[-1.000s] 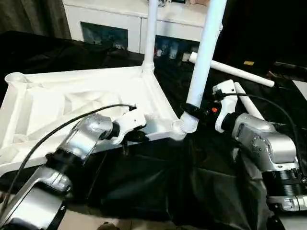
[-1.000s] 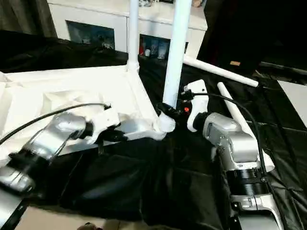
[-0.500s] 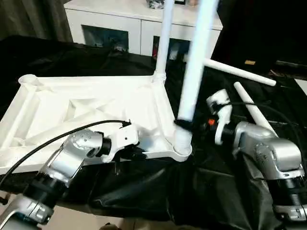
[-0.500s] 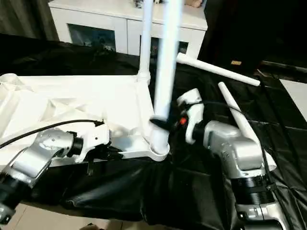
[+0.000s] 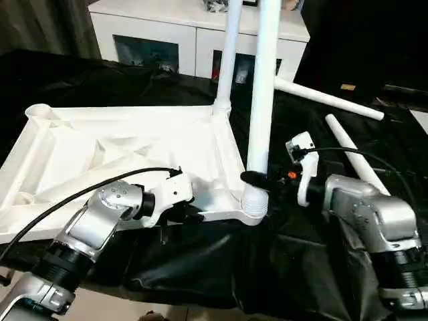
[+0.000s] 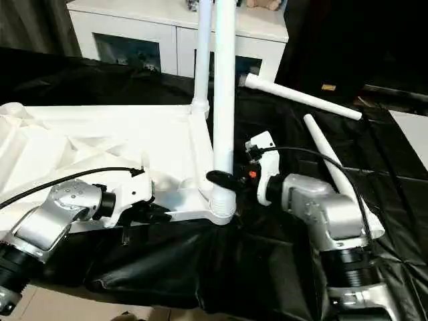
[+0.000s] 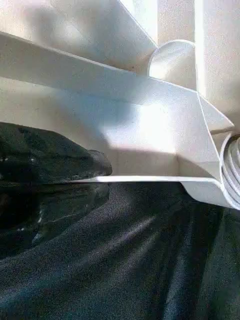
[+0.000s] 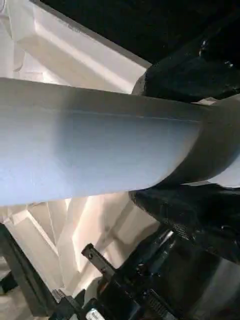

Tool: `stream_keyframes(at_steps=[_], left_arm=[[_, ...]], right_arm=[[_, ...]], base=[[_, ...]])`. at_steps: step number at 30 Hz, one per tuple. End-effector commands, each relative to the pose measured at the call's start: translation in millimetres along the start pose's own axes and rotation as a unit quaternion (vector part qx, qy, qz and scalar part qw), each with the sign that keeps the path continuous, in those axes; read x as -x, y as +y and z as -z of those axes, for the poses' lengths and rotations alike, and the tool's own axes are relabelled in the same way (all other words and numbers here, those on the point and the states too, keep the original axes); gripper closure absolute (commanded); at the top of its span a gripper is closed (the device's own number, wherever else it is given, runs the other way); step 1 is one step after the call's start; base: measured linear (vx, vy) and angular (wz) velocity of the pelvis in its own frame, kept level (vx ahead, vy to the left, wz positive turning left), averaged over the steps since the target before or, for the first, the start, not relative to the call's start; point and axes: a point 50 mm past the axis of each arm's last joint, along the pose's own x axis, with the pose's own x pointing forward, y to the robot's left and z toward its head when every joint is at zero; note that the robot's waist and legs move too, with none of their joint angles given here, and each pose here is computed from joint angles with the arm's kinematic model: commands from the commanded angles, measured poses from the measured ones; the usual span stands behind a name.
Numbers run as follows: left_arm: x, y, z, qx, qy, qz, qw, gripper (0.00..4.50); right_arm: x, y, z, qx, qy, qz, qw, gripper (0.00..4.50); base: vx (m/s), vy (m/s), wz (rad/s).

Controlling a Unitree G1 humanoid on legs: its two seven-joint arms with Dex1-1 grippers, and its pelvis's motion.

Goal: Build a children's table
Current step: Insert table leg to table base

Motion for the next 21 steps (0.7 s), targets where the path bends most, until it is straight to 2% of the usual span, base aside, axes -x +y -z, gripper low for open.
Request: stream_keyframes(at_steps=[1,2,3,5,8,12,17,20,21], left_arm=[[-1.8,-0.1,-3.9,0.004,-0.021,-0.017,1.0,4.5],[-1.4,-0.1,-4.1,0.006,-0.022,-0.019,1.0,4.5],[-1.4,-0.1,-4.1,0.006,-0.022,-0.019,1.0,4.5],[-0.6,-0.4,-4.0,0.009,-0.024,-0.022,0.999,4.5],[-0.7,-0.5,-3.8,0.01,-0.024,-0.023,0.999,4.5],[-1.0,-0.6,-3.7,0.011,-0.024,-0.025,0.999,4.5],[-1.3,0.2,-4.5,0.011,-0.025,-0.028,0.999,4.5],[-1.3,0.3,-4.6,0.011,-0.025,-0.03,0.999,4.5],[-1.6,0.4,-4.7,0.011,-0.026,-0.033,0.999,4.5]], right_arm=[[-0.9,-1.1,16.1,-0.039,0.0,-0.004,0.999,2.64],[-0.3,-1.9,23.8,-0.05,-0.005,-0.001,0.999,2.64],[-0.3,-1.9,23.8,-0.05,-0.005,-0.001,0.999,2.64],[2.9,-4.4,43.2,-0.068,-0.023,0.015,0.997,2.65],[4.1,-4.6,48.0,-0.072,-0.036,0.019,0.997,2.65],[8.8,-9.2,58.0,-0.088,-0.079,0.053,0.992,2.65],[13.2,-4.7,71.7,-0.048,-0.106,0.073,0.991,2.66],[14.8,-2.1,75.2,-0.031,-0.119,0.077,0.989,2.66],[17.5,-1.7,78.5,-0.025,-0.137,0.088,0.986,2.66]], base=[[0.0,0.0,0.0],[0.0,0.0,0.0],[0.0,0.0,0.0],[0.0,0.0,0.0],[0.0,0.0,0.0],[0.0,0.0,0.0],[0.0,0.0,0.0],[0.0,0.0,0.0],[0.0,0.0,0.0]])
